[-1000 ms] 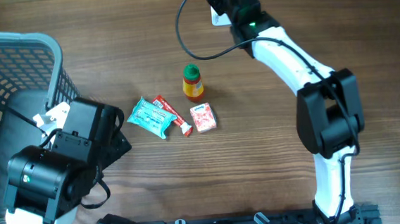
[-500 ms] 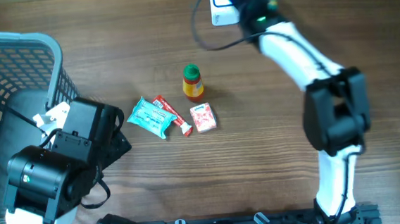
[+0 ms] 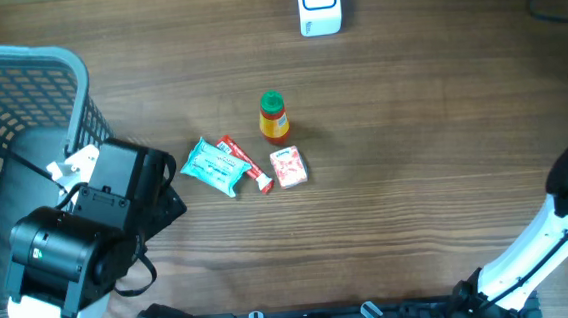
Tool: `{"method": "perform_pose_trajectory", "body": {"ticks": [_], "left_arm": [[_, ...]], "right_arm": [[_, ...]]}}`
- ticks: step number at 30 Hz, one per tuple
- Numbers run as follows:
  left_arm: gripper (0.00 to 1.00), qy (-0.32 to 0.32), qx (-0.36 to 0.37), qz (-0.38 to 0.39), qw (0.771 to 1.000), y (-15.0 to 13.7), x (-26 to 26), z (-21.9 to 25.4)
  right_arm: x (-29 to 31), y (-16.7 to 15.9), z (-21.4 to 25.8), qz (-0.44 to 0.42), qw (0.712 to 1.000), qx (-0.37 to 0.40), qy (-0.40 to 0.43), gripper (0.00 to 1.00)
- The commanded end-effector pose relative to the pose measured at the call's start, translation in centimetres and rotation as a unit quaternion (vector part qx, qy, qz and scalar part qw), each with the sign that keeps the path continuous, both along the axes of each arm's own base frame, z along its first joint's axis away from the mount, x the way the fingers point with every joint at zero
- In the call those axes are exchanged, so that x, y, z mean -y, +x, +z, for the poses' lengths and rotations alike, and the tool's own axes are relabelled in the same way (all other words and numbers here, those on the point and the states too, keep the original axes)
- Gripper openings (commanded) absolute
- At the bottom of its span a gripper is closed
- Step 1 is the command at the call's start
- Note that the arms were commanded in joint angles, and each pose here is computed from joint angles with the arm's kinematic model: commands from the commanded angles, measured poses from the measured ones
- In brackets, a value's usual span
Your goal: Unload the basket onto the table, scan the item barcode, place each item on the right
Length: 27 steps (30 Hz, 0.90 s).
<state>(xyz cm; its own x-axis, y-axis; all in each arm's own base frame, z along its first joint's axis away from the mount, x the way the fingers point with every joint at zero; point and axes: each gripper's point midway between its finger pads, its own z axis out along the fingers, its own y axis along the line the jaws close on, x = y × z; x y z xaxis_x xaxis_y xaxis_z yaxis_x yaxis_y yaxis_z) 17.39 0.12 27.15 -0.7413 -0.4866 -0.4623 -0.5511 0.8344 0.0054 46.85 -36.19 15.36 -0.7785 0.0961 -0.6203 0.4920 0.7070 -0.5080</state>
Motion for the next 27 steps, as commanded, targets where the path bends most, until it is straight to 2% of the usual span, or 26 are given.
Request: {"method": "perform_pose_trajectory", "body": {"ticks": [1, 2, 3, 6, 8, 10, 12, 14, 16, 18, 21, 27], "left_arm": [[1.00, 0.010, 0.003, -0.008, 1.000, 0.0, -0.2, 0.2], [1.00, 0.010, 0.003, -0.008, 1.000, 0.0, -0.2, 0.2], [1.00, 0.010, 0.003, -0.008, 1.000, 0.0, -0.2, 0.2], [1.00, 0.010, 0.003, -0.008, 1.000, 0.0, -0.2, 0.2], [1.00, 0.010, 0.003, -0.008, 1.000, 0.0, -0.2, 0.2], [1.00, 0.010, 0.003, -0.008, 1.000, 0.0, -0.2, 0.2], [1.00, 0.010, 0.003, -0.008, 1.000, 0.0, -0.2, 0.2], [1.00, 0.010, 0.003, -0.008, 1.000, 0.0, -0.2, 0.2], [1.00, 0.010, 0.003, -0.008, 1.000, 0.0, -0.2, 0.2], [1.00, 0.010, 0.003, -0.008, 1.000, 0.0, -0.2, 0.2], [1.00, 0.010, 0.003, -0.008, 1.000, 0.0, -0.2, 0.2], [1.00, 0.010, 0.003, -0.008, 1.000, 0.0, -0.2, 0.2]], "right_arm": [[0.7, -0.6, -1.5, -0.065, 0.993, 0.074, 0.068, 0.78], [1.1, -1.1, -1.7, -0.073, 0.992, 0.072, 0.071, 0.95], [1.0, -1.3, -1.5, -0.076, 0.992, 0.072, 0.073, 0.99], [0.1, -1.3, 0.7, -0.096, 0.983, 0.120, 0.096, 1.00], [-3.0, 0.3, 2.9, -0.048, 0.974, 0.160, 0.151, 1.00], [-9.3, 2.6, 6.1, 0.044, 0.942, 0.210, 0.260, 1.00], [-15.4, 3.4, 7.7, 0.087, 0.897, 0.228, 0.368, 1.00], [-24.5, 3.5, 7.7, 0.118, 0.825, 0.194, 0.518, 1.00], [-30.9, 3.0, 7.6, 0.176, 0.783, 0.142, 0.580, 1.00], [-38.0, 2.0, 7.8, 0.269, 0.750, 0.084, 0.599, 1.00], [-47.4, -0.5, 6.6, 0.390, 0.729, -0.008, 0.562, 1.00], [-57.7, -3.6, 4.3, 0.460, 0.754, -0.086, 0.462, 1.00]]}}
